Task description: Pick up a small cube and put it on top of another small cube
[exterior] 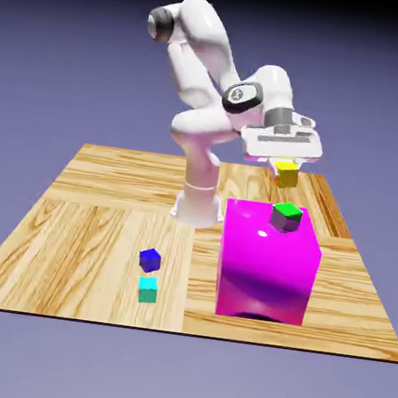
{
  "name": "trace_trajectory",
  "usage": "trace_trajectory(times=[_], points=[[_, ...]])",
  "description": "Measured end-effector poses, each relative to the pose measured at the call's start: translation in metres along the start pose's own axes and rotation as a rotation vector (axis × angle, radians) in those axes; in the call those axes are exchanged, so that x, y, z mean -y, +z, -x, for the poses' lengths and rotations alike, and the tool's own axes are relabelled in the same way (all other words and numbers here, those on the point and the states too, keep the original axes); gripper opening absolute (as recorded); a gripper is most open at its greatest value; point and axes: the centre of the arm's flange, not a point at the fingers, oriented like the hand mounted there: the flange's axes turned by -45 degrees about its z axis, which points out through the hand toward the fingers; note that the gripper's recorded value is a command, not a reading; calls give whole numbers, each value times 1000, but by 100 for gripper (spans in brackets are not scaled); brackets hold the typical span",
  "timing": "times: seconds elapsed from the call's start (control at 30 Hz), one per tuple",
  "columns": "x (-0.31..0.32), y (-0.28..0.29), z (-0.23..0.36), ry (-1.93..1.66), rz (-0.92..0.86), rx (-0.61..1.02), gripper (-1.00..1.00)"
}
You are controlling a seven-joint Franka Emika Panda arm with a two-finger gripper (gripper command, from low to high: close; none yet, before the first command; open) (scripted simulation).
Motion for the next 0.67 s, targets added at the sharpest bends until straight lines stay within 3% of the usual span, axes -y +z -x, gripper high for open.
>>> trace_trajectory(times=[0.6, 0.63, 0.67], points=[[-1, 60, -15, 1, 4, -4, -100], [0, 62, -15, 3, 8, -7, 100], [-1, 62, -15, 3, 8, -6, 100]])
